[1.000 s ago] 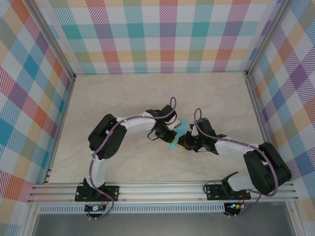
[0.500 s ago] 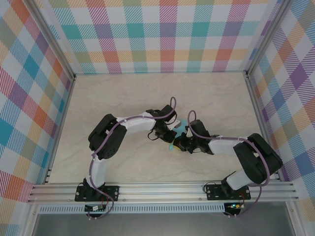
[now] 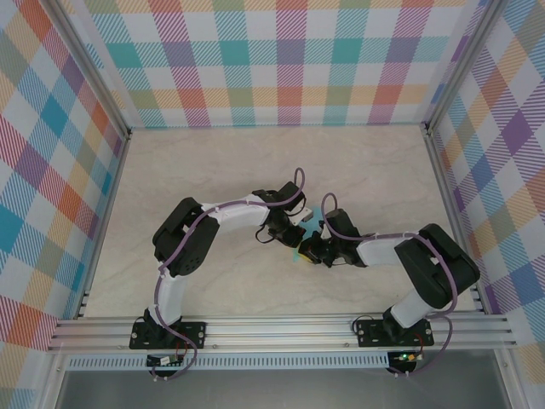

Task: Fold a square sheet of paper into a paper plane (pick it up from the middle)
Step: Third fold the triangle at the center of the table.

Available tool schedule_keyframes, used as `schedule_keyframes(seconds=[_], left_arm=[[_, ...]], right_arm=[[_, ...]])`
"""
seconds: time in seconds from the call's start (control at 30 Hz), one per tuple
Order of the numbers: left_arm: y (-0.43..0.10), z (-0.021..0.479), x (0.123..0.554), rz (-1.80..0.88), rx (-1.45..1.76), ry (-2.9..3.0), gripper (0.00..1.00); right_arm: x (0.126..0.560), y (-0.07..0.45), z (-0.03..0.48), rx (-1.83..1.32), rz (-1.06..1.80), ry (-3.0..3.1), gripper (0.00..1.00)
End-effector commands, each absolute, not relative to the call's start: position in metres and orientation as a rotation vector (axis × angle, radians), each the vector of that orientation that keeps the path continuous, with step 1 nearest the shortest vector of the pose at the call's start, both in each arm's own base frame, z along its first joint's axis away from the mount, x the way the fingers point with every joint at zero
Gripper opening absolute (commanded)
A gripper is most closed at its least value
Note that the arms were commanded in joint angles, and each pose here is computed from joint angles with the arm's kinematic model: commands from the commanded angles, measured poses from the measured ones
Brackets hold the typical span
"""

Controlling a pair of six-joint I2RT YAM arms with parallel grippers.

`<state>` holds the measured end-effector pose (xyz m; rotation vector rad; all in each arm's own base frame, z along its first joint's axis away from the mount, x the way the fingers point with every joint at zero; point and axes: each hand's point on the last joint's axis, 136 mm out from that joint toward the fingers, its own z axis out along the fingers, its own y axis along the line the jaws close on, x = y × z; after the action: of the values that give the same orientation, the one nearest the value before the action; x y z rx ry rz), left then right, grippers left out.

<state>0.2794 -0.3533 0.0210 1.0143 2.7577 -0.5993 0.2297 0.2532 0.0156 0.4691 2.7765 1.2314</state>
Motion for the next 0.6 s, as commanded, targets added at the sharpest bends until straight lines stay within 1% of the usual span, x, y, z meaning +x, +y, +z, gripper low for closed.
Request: schedule_keyframes(seconds=[0.0, 0.13, 0.37, 0.57], left_arm=[[-0.34, -0.003, 0.269, -0.556, 1.015, 2.84, 0.04], [-0.339, -0.004, 0.269, -0.552, 1.017, 2.842, 0.04], [-0.34, -0.003, 0.269, -0.556, 1.019, 2.84, 0.05], [-0.34, -0.003, 0.269, -0.557, 1.019, 2.84, 0.04]], right_arm=[[0.228, 0.253, 0.007, 0.458, 1.192, 2.803, 0.08], [0.229, 0.253, 0.014, 0.444, 1.2, 2.791, 0.08], [0.227, 0.262, 0.041, 0.369, 1.311, 2.723, 0.1], [0.221, 0.266, 0.03, 0.401, 1.327, 2.739, 0.1]])
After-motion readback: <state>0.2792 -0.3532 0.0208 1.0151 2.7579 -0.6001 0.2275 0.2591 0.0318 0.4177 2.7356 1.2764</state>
